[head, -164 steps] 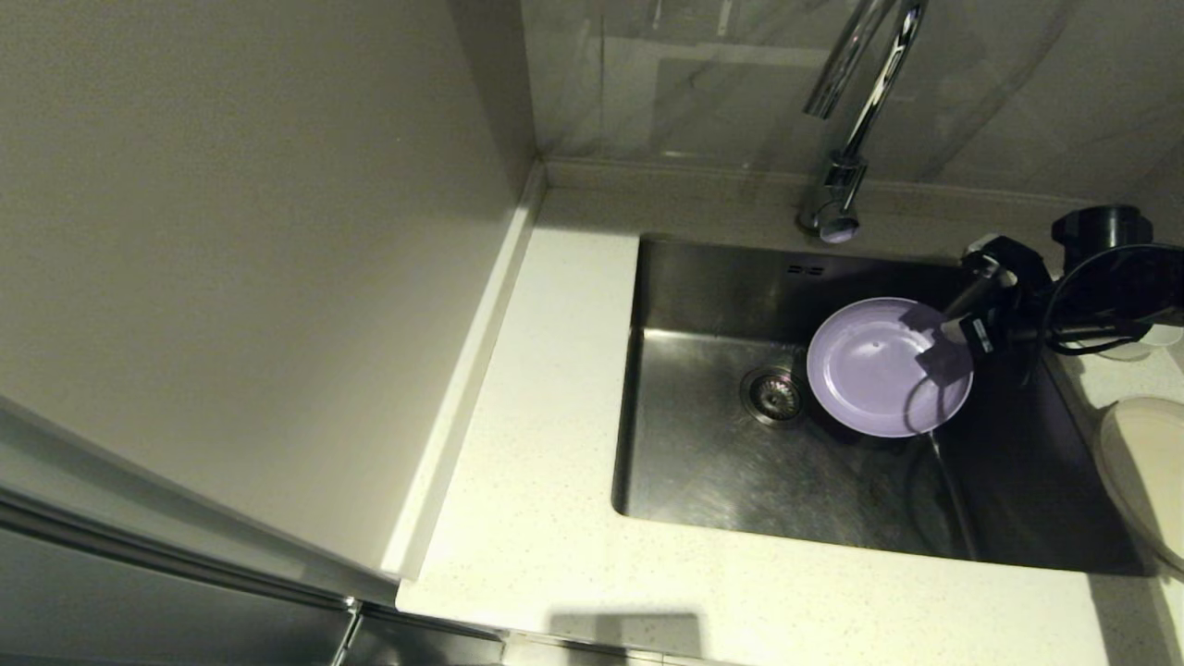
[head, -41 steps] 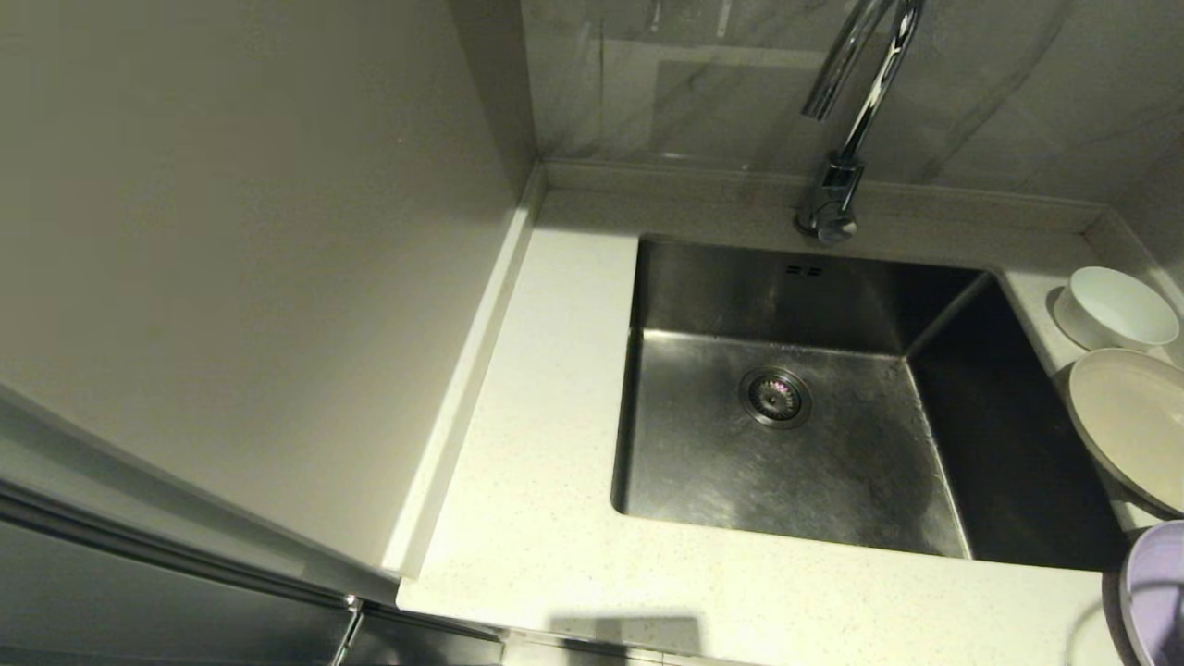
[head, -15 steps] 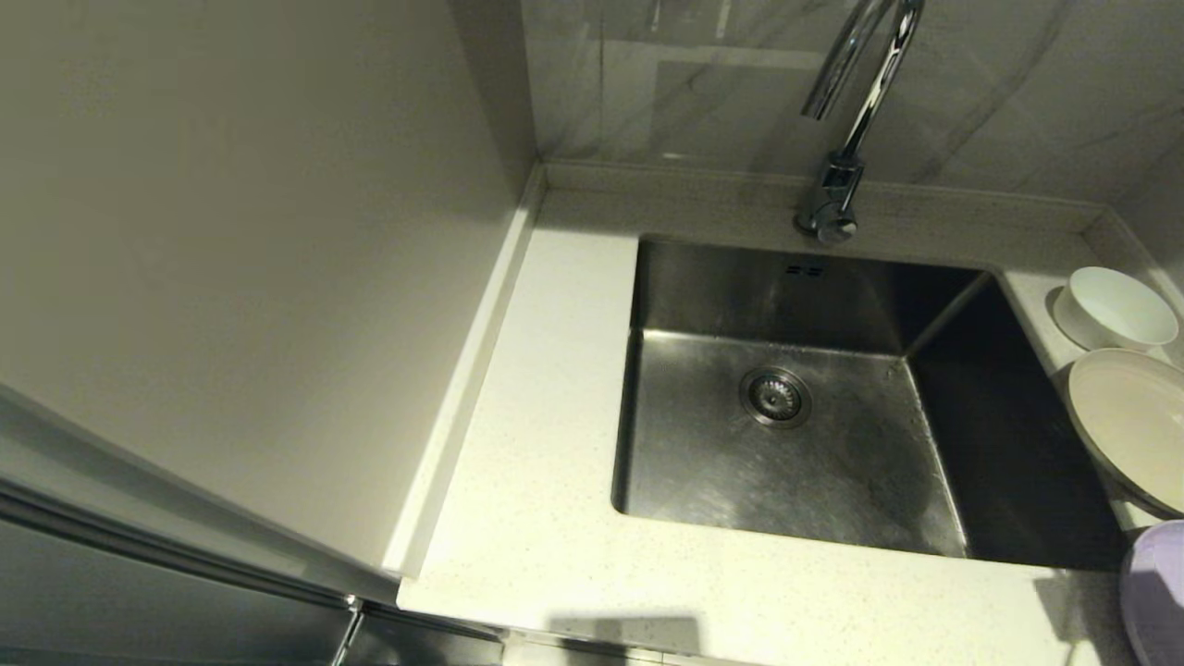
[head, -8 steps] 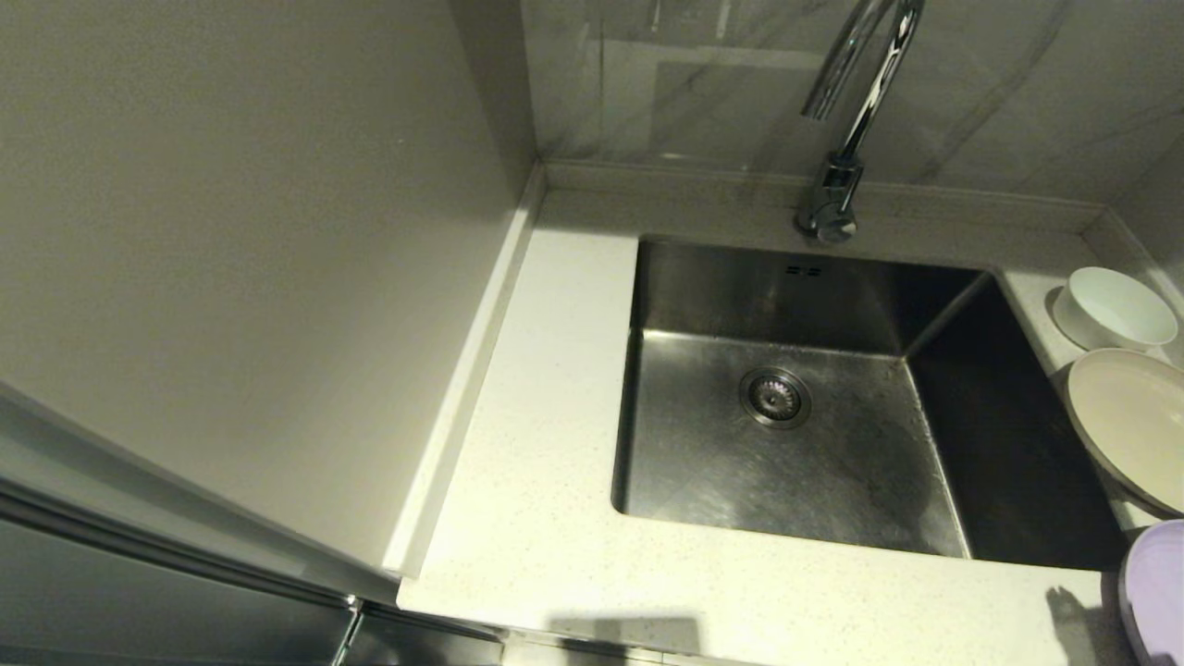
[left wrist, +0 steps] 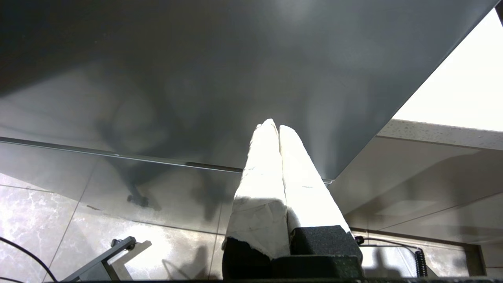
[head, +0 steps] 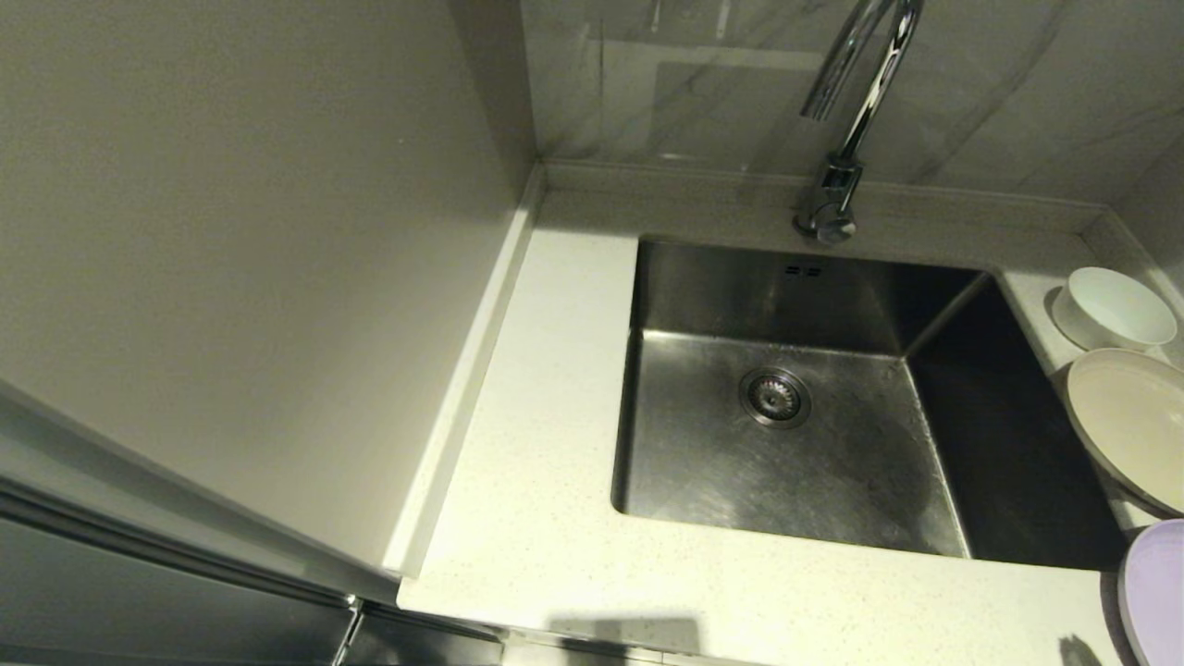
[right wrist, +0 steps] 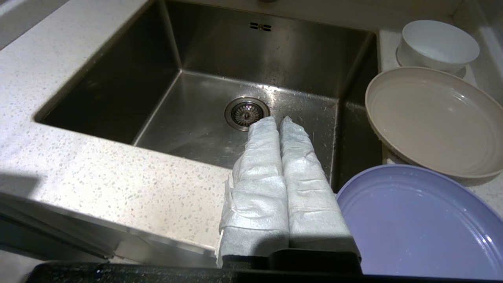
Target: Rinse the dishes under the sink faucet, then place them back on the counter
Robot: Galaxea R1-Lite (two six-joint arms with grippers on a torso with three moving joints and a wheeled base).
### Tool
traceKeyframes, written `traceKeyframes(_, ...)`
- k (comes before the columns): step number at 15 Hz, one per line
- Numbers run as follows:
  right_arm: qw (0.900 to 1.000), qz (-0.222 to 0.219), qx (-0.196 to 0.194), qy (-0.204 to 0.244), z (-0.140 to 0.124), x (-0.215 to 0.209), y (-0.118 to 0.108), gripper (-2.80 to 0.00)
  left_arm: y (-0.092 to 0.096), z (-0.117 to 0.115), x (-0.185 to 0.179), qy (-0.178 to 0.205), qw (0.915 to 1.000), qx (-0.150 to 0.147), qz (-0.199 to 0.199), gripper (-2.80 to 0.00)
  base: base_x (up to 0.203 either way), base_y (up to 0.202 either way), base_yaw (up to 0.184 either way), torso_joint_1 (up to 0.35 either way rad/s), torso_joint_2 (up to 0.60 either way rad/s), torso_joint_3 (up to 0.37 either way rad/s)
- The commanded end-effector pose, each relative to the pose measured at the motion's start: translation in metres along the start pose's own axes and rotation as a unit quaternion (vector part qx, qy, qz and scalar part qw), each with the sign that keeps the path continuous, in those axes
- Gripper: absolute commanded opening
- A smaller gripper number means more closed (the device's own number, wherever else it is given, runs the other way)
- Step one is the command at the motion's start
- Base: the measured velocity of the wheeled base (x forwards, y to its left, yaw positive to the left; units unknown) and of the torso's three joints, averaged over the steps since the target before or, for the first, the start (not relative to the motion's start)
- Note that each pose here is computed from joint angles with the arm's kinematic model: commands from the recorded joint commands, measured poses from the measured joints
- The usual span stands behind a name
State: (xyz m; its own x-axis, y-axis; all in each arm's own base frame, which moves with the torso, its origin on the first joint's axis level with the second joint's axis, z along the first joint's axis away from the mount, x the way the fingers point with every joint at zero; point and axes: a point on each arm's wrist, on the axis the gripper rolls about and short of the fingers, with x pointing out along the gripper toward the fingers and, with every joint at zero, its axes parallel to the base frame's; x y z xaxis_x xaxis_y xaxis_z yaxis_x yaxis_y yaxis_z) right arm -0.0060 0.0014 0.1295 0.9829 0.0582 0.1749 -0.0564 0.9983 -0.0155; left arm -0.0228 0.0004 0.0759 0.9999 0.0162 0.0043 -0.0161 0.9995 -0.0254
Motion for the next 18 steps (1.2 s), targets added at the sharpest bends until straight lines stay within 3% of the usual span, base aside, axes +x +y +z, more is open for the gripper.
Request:
traceKeyframes(1, 1.0, 0.004, -0.002, -0.03, -0.012, -0.011, 0.001, -2.8, 0.0, 0.0, 0.0, -0.002, 1.0, 0.0, 0.0, -2.8, 0.0, 0.0, 0.0, 0.0, 0.0, 0.0)
traceKeyframes(4, 0.999, 0.003, -0.003, -0.037, -0.022, -0.023, 0.001, -2.8, 0.0, 0.0, 0.0, -0.002, 1.0, 0.0, 0.0, -2.8, 0.0, 0.0, 0.0, 0.0, 0.0, 0.0)
traceKeyframes(10, 0.995, -0.021, -0.002, 0.101, -0.051, -0.027, 0.001, -2.8, 0.0, 0.0, 0.0, -0.002, 1.0, 0.0, 0.0, -2.8, 0.0, 0.0, 0.0, 0.0, 0.0, 0.0)
traceKeyframes(18, 0.995, -0.025, 0.004, 0.099, -0.05, -0.027, 0.0, -2.8, 0.0, 0.0, 0.0, -0.002, 1.0, 0.0, 0.0, -2.8, 0.0, 0.0, 0.0, 0.0, 0.0, 0.0)
